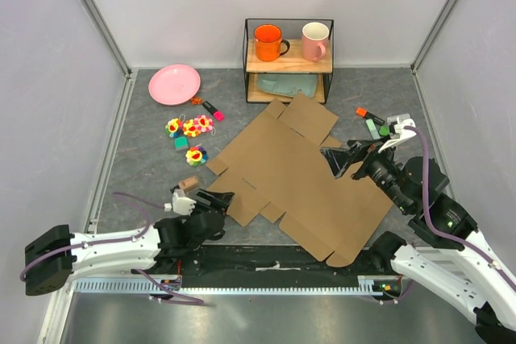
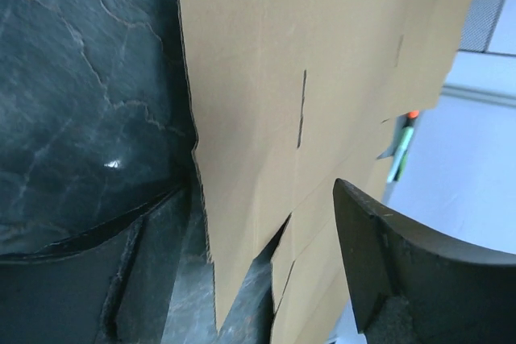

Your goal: Fold the paper box

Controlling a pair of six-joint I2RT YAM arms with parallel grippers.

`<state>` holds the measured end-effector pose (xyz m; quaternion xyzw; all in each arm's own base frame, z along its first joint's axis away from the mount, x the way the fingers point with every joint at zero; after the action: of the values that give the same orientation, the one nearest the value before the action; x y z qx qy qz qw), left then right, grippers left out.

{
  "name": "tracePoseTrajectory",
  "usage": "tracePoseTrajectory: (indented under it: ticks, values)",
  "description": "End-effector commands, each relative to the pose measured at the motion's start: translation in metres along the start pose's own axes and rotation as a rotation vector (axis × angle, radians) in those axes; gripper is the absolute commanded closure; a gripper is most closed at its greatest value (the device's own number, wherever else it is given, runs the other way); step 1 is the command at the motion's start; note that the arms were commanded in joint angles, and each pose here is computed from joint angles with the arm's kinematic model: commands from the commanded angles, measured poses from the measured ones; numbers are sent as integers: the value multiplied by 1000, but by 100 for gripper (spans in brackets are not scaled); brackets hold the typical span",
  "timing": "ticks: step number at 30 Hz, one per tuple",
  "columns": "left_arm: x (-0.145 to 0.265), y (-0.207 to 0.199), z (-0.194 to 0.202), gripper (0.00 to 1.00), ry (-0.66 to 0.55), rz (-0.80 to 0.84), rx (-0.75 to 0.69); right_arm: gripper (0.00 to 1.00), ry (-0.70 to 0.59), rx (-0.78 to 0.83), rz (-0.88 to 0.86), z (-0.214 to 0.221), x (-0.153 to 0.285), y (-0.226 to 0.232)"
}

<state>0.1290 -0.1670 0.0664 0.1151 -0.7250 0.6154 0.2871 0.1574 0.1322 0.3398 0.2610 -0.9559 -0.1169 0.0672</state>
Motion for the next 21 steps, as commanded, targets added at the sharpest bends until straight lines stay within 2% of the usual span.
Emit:
tracePoseTrajectory:
  ticks: [1,5,9,15,18,21]
  values:
    - [-13,16,-23,24,-109,91,76,2,-44,0,32,-7,2,-4]
    - [-16,25,-22,32,-90,90,48,2,-53,1,45,-9,3,-6]
    - [-18,16,-11,42,-51,132,15,2,-33,-9,47,-2,1,-7]
    - [-25,10,4,48,-22,118,-70,2,-31,-16,51,-1,4,-8]
    - [-31,5,9,56,-11,115,-104,2,-32,-16,59,-1,7,-9]
    - [-35,1,14,72,6,116,-119,2,-29,-15,65,0,8,-10]
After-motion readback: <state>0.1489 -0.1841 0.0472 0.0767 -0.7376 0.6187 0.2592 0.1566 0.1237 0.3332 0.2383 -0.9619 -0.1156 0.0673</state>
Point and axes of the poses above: each gripper's point midway between its finger pads, its own x axis back along the fingers, its own y axis along the line the jaws close on, z = x × y, the point moved 5 cm from there along x, back along the fingers, and after that the axes turned 10 degrees about x, right-handed, at the moved point
